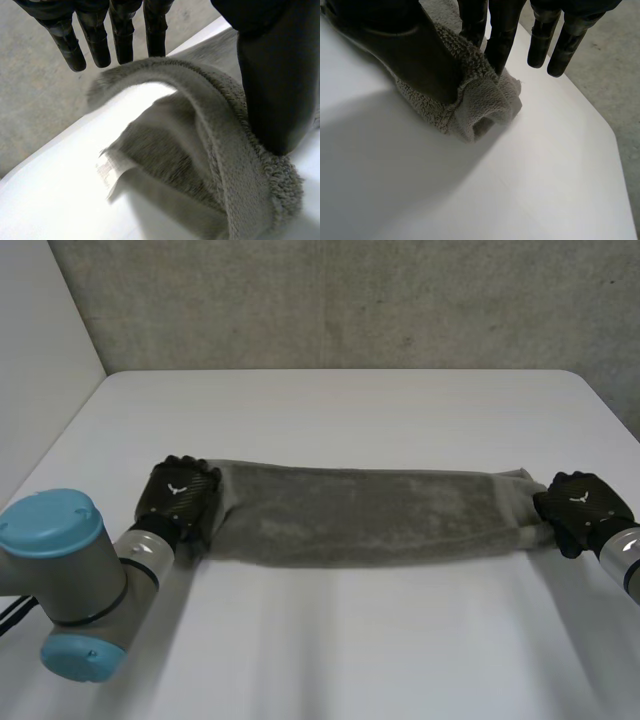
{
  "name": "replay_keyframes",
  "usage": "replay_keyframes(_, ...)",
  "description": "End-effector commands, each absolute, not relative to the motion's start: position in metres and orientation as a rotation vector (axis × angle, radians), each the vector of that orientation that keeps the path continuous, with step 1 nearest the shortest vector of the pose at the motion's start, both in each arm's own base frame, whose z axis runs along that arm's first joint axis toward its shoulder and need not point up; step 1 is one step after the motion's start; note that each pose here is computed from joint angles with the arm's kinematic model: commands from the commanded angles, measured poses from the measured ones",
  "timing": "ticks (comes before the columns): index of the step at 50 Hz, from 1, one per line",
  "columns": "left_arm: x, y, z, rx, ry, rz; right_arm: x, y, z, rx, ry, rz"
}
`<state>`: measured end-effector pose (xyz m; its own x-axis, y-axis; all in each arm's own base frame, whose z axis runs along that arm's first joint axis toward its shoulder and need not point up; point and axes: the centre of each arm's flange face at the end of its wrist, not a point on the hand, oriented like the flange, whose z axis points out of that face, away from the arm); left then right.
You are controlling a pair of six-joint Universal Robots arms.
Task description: Fold the towel.
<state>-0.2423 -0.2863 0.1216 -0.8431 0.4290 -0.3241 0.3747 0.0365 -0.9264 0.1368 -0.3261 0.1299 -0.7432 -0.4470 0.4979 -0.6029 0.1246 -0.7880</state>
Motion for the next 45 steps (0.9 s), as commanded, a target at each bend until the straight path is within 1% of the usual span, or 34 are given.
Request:
replay_keyframes(1,-0.225,-0.305,0.122,-0.807,-2.276,2.008,0.127,-0.335,0.134,1.031,-2.215,1.69)
replay_keyframes(5,-0.219,-0.311,0.123,-0.813,-2.29,2.029,0.121,-0.338,0.135,1.025,-2.197,1.68)
replay_keyframes(13,-0.205,-0.32,0.111,-0.906,-2.368,2.039,0.112,-0.344,0.138,1.016,-2.165,1.67)
replay_keyframes(20,-0.208,-0.313,0.117,-0.912,-2.354,2.04,0.103,-0.349,0.142,0.996,-2.142,1.668)
replay_keyframes(25,-0.208,-0.306,0.122,-0.915,-2.347,2.042,0.086,-0.357,0.147,0.995,-2.092,1.652)
replay_keyframes(28,-0.208,-0.304,0.122,-0.916,-2.349,2.038,0.082,-0.359,0.149,0.996,-2.077,1.646)
replay_keyframes(31,-0.212,-0.296,0.131,-0.921,-2.317,2.055,0.073,-0.362,0.153,1.003,-2.043,1.645)
replay_keyframes(33,-0.217,-0.291,0.139,-0.92,-2.281,2.073,0.063,-0.366,0.162,1.006,-1.99,1.652)
replay_keyframes(35,-0.217,-0.29,0.144,-0.902,-2.265,2.085,0.063,-0.366,0.162,1.006,-1.99,1.652)
replay_keyframes(37,-0.218,-0.289,0.15,-0.877,-2.248,2.099,0.056,-0.372,0.177,0.997,-1.926,1.674)
replay_keyframes(38,-0.217,-0.289,0.155,-0.84,-2.235,2.107,0.056,-0.372,0.178,0.996,-1.925,1.674)
replay_keyframes(39,-0.217,-0.289,0.155,-0.839,-2.235,2.107,0.055,-0.374,0.185,0.99,-1.897,1.688)
replay_keyframes(40,-0.218,-0.289,0.161,-0.801,-2.215,2.115,0.057,-0.376,0.194,0.986,-1.875,1.708)
replay_keyframes(41,-0.218,-0.288,0.167,-0.761,-2.192,2.12,0.057,-0.376,0.194,0.986,-1.874,1.708)
replay_keyframes(42,-0.218,-0.288,0.167,-0.761,-2.192,2.12,0.059,-0.378,0.202,0.986,-1.847,1.724)
replay_keyframes(43,-0.218,-0.287,0.172,-0.723,-2.169,2.123,0.059,-0.378,0.202,0.986,-1.847,1.724)
replay_keyframes(45,-0.219,-0.287,0.177,-0.689,-2.145,2.124,0.07,-0.376,0.219,0.987,-1.829,1.758)
